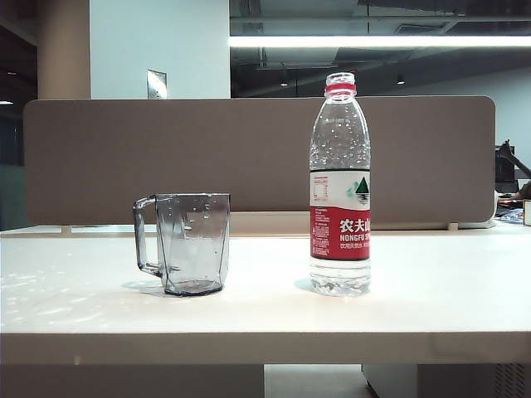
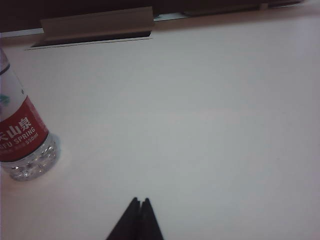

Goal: Pick up the mineral water bottle on the table and pour water into the mug until it's half full.

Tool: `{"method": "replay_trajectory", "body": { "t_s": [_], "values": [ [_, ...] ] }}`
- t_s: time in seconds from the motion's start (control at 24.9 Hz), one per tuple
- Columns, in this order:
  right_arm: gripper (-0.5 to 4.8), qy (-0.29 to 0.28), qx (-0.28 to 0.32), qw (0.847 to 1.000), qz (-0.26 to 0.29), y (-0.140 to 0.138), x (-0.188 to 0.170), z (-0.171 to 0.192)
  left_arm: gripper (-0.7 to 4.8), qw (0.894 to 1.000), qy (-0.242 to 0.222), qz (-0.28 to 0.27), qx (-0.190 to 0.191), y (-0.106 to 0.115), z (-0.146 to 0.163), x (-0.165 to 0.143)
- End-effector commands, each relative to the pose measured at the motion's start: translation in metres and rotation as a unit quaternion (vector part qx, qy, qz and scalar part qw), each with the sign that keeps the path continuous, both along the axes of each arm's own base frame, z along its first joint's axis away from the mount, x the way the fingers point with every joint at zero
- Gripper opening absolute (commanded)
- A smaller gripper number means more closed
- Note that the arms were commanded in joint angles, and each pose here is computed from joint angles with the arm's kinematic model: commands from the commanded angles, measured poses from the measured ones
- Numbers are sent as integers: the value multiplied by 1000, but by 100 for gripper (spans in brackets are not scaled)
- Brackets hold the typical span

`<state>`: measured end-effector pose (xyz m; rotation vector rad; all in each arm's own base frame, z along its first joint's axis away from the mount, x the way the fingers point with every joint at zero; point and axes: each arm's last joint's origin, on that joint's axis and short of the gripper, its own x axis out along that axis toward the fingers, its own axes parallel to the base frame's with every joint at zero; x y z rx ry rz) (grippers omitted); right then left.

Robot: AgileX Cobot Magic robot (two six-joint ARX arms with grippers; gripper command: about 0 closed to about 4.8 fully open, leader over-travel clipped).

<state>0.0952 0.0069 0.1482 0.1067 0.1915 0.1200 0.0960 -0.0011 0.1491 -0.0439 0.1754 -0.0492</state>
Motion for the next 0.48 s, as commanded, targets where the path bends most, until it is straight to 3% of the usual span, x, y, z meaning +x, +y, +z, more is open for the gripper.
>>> {"method": "replay_trajectory", "body": {
  "t_s": [0.04, 0.32, 0.48],
  "values": [
    [-5, -3, -7, 1000, -10, -1, 0, 1, -1, 1000, 2, 0, 2, 0, 0, 0],
    [-5, -4, -30, 1000, -8, -1, 0, 0, -1, 1000, 4, 0, 2, 0, 1, 0],
    [-5, -6, -21, 1000, 13, 1, 0, 1, -1, 994, 105, -11, 5, -3, 23, 4]
  ]
}}
